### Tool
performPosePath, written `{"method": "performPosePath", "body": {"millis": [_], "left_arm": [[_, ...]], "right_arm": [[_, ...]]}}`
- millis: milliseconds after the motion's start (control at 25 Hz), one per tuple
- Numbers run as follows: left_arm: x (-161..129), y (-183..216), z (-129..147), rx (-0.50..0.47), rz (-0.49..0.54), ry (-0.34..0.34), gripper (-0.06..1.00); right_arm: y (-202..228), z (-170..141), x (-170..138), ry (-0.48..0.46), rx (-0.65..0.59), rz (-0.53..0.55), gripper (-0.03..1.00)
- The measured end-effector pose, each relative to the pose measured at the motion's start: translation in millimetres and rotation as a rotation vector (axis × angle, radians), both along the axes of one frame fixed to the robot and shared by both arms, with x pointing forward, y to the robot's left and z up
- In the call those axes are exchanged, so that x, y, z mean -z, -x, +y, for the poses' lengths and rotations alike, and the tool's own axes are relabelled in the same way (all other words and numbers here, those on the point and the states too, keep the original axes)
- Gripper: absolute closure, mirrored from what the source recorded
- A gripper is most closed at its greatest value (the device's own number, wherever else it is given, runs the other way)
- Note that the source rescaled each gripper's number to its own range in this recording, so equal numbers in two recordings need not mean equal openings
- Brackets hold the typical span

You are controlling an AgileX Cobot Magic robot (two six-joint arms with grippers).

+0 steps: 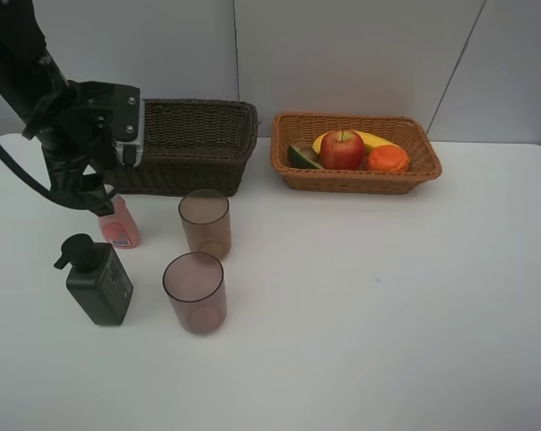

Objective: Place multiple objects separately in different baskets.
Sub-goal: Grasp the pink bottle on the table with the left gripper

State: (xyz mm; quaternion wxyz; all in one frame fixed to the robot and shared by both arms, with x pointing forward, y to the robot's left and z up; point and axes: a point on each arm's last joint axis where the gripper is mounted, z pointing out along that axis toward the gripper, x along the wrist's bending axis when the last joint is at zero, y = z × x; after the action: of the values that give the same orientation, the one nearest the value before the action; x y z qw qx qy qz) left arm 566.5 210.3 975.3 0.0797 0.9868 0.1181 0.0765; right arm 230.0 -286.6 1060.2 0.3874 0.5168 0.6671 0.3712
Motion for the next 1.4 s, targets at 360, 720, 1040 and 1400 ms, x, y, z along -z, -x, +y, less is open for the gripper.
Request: {"method": "performPosePath", "body": {"millis": [360,720,1040,1400], "left_arm": [[23,-7,1,0.026,0.030,-0.052,-0.03],[53,-15,-1,0.026,0.065,-0.063,-0.03],[61,-18,-2,0.022,0.061,-0.064,-0.03],[70,-18,-1,0.022,0.085,-0.074,0.09]], "right_arm": [[0,0,0,0.000,0.000,0.000,-0.02],[0,0,0,0.000,0.000,0.000,-0.02],[0,0,0,0.000,0.000,0.000,-0.02],[0,0,0,0.000,0.000,0.000,-0.02]]}}
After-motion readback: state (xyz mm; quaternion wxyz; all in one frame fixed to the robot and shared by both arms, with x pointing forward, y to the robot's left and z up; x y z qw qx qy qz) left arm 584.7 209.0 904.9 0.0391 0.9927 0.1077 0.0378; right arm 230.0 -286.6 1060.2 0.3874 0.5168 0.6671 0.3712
